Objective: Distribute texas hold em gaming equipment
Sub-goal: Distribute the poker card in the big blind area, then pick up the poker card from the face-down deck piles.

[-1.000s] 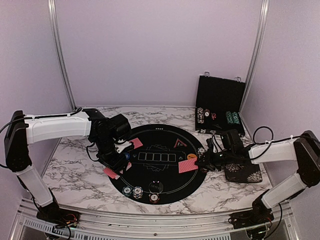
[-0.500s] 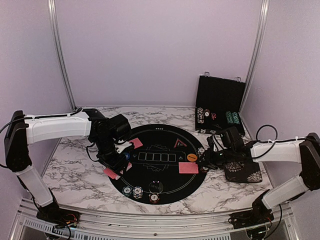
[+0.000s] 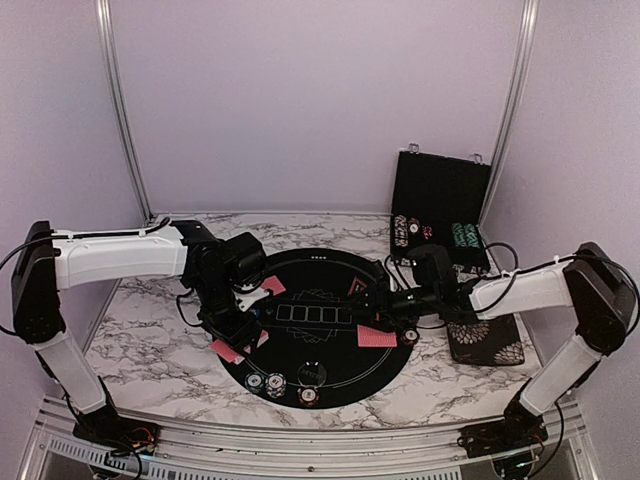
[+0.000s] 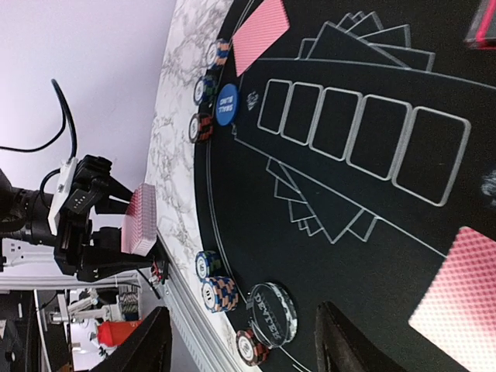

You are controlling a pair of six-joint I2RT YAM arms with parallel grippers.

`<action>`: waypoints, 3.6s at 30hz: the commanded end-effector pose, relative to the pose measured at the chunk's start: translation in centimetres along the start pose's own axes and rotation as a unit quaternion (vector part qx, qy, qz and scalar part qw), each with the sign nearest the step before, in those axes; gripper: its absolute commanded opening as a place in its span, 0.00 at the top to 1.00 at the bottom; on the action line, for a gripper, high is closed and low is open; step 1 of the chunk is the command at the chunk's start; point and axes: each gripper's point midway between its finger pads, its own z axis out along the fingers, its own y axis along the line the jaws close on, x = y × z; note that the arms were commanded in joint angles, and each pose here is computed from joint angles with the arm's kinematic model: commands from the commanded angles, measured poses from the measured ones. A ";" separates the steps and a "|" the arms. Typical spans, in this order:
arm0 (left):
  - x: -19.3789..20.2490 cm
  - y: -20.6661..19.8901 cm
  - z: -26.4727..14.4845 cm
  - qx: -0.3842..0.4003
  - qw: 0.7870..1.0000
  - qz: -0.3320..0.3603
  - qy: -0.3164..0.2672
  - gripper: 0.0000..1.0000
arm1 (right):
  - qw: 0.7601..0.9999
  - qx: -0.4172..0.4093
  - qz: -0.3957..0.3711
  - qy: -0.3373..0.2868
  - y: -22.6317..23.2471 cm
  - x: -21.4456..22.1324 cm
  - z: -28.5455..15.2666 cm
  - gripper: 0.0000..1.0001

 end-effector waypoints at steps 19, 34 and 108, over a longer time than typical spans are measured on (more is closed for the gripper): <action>-1.2 -3.5 -2.3 0.026 0.998 0.046 -0.021 0.44 | 0.975 -0.205 0.001 0.082 9.9 2.6 7.8 0.37; -1.5 -3.8 -2.6 0.021 0.998 0.051 -0.022 0.44 | 0.961 -0.253 0.016 0.114 11.6 4.2 9.4 0.35; -1.6 -3.2 -3.4 0.001 0.998 0.052 -0.037 0.44 | 0.980 -0.172 0.005 0.097 9.7 4.0 11.0 0.67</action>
